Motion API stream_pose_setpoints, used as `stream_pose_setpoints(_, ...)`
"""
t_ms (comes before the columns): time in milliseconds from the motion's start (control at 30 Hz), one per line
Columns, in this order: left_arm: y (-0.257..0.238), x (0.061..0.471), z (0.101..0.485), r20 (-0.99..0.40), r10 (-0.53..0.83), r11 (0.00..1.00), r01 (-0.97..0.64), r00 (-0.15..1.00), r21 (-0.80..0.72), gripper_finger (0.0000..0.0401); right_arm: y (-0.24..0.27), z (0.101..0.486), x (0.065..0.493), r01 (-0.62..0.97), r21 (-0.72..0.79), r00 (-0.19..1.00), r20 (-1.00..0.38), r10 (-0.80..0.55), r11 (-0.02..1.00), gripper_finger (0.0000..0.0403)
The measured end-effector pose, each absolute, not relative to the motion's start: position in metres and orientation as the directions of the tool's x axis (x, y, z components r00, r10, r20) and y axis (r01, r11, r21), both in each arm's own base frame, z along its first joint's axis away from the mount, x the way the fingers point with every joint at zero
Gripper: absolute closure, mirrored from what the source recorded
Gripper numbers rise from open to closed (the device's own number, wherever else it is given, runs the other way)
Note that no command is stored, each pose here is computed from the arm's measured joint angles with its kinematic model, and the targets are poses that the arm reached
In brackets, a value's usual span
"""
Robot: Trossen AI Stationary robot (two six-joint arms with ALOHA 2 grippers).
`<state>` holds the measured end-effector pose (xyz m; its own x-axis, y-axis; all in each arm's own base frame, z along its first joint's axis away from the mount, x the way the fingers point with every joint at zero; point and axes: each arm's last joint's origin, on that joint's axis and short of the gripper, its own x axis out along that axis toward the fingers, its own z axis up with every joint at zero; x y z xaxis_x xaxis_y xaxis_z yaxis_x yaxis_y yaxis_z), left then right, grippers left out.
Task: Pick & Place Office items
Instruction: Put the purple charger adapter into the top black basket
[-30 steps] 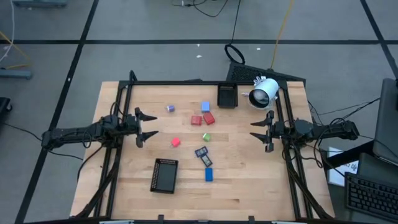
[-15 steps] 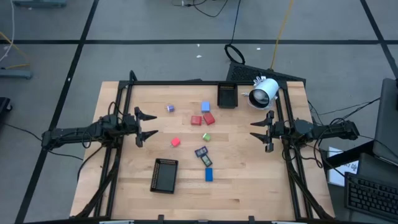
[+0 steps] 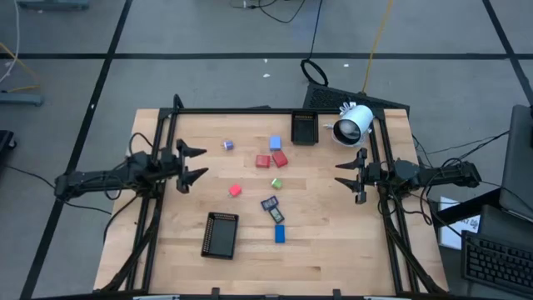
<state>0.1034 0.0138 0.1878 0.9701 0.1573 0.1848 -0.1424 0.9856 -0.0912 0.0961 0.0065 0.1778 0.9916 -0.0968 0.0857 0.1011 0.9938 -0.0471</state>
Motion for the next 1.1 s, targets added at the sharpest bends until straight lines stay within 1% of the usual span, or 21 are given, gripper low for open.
stream_pose_setpoints(67, 0.015, 0.106, 0.185, 0.156, 0.193, 0.974, -0.17, 0.969, -0.151, 0.0077, 0.006, 0.178, 0.096, 0.101, -0.047, 0.992, 0.085, -0.097, 0.994, 0.0215)
stream_pose_setpoints(167, 0.02, 0.108, 0.182, 0.118, 0.355, 0.918, -0.322, 0.927, -0.231, 0.0077, 0.006, 0.178, 0.096, 0.101, -0.047, 0.992, 0.086, -0.097, 0.994, 0.0216)
stream_pose_setpoints(233, 0.023, 0.11, 0.18, 0.092, 0.433, 0.878, -0.397, 0.897, -0.268, 0.0077, 0.006, 0.178, 0.096, 0.101, -0.047, 0.992, 0.086, -0.097, 0.994, 0.0216)
stream_pose_setpoints(333, 0.026, 0.114, 0.175, 0.036, 0.528, 0.822, -0.501, 0.848, -0.27, 0.0077, 0.006, 0.178, 0.096, 0.101, -0.047, 0.992, 0.086, -0.097, 0.994, 0.0215)
stream_pose_setpoints(400, 0.029, 0.117, 0.171, -0.016, 0.592, 0.779, -0.577, 0.806, -0.246, 0.0077, 0.006, 0.178, 0.096, 0.101, -0.047, 0.992, 0.086, -0.097, 0.994, 0.0216)
stream_pose_setpoints(533, 0.039, 0.126, 0.169, -0.137, 0.662, 0.708, -0.674, 0.737, -0.21, 0.0077, 0.006, 0.178, 0.096, 0.102, -0.047, 0.992, 0.085, -0.097, 0.994, 0.0215)
stream_pose_setpoints(633, 0.05, 0.134, 0.172, -0.261, 0.697, 0.641, -0.743, 0.668, -0.19, 0.0077, 0.006, 0.178, 0.096, 0.101, -0.047, 0.992, 0.085, -0.097, 0.994, 0.0216)
stream_pose_setpoints(733, 0.065, 0.144, 0.176, -0.398, 0.681, 0.607, -0.778, 0.615, -0.163, 0.0077, 0.006, 0.178, 0.096, 0.101, -0.047, 0.992, 0.085, -0.097, 0.994, 0.0215)
stream_pose_setpoints(833, 0.082, 0.158, 0.182, -0.493, 0.625, 0.615, -0.771, 0.605, -0.167, 0.0077, 0.006, 0.178, 0.096, 0.101, -0.047, 0.992, 0.085, -0.097, 0.994, 0.0216)
stream_pose_setpoints(900, 0.094, 0.168, 0.184, -0.551, 0.58, 0.644, -0.752, 0.6, -0.142, 0.0077, 0.006, 0.178, 0.096, 0.101, -0.047, 0.992, 0.085, -0.097, 0.994, 0.0215)
stream_pose_setpoints(1033, 0.113, 0.188, 0.179, -0.635, 0.492, 0.772, -0.636, 0.595, 0.001, 0.0077, 0.007, 0.178, 0.096, 0.101, -0.047, 0.992, 0.085, -0.096, 0.994, 0.0216)
stream_pose_setpoints(1100, 0.122, 0.196, 0.174, -0.661, 0.475, 0.815, -0.573, 0.581, 0.082, 0.0077, 0.006, 0.178, 0.096, 0.101, -0.047, 0.992, 0.086, -0.097, 0.994, 0.0215)
